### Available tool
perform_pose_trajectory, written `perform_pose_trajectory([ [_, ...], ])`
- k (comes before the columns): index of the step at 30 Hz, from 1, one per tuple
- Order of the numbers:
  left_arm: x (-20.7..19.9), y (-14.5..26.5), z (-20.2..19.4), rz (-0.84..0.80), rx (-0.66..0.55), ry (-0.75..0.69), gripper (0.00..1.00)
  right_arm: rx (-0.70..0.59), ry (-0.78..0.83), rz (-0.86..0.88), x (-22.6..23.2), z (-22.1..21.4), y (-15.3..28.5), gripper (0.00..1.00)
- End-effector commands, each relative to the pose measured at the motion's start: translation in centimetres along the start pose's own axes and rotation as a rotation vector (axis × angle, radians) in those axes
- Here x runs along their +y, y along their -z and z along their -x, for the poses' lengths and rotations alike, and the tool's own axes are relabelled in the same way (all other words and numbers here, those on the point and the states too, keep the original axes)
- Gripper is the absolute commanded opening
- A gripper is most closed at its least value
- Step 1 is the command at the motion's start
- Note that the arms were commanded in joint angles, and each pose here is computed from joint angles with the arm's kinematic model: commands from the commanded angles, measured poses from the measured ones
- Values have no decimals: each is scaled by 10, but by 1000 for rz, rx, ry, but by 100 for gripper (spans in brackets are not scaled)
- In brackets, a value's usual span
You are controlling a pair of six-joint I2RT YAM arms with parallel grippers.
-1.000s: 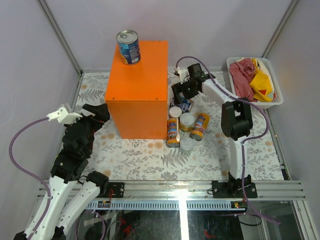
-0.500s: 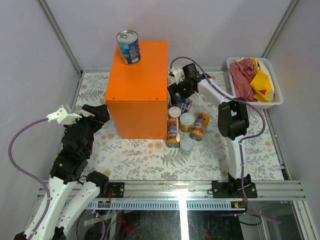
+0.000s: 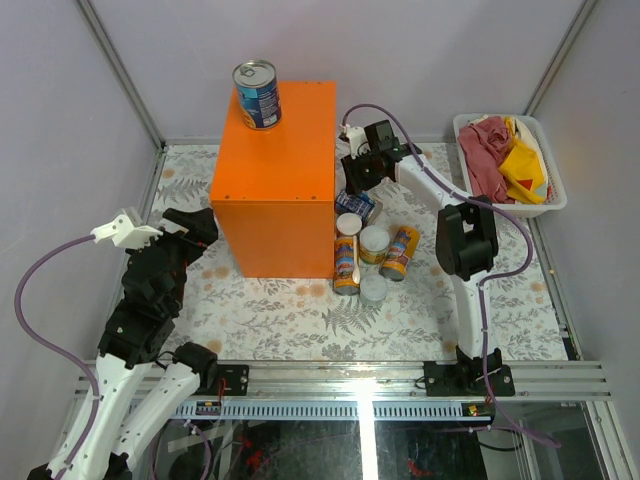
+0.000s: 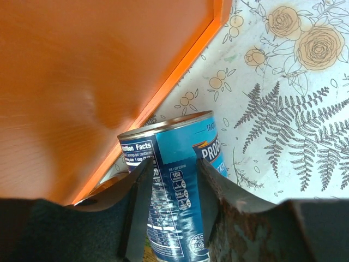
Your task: Place and organize the canned foods onto the counter
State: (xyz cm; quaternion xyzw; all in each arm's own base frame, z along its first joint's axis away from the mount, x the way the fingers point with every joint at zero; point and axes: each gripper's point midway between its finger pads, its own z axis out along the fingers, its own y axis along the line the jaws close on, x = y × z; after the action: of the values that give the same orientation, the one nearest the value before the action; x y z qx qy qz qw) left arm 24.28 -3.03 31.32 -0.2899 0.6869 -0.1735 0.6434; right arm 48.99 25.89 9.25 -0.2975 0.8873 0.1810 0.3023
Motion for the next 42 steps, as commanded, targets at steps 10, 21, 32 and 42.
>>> perform_pose_trajectory([
  [10, -5, 6, 19, -8, -44, -23, 91, 14, -247, -202, -33, -16, 18, 37],
  [21, -1, 6, 15, 7, -36, -4, 91, 53, -344, -298, -44, -33, 26, 43],
  [32, -3, 0, 9, 12, -20, 16, 91, -41, -166, -204, -30, 10, 53, 83],
  [42, -6, -3, 5, 0, -8, 19, 91, -32, -100, -46, 9, 9, 47, 89],
])
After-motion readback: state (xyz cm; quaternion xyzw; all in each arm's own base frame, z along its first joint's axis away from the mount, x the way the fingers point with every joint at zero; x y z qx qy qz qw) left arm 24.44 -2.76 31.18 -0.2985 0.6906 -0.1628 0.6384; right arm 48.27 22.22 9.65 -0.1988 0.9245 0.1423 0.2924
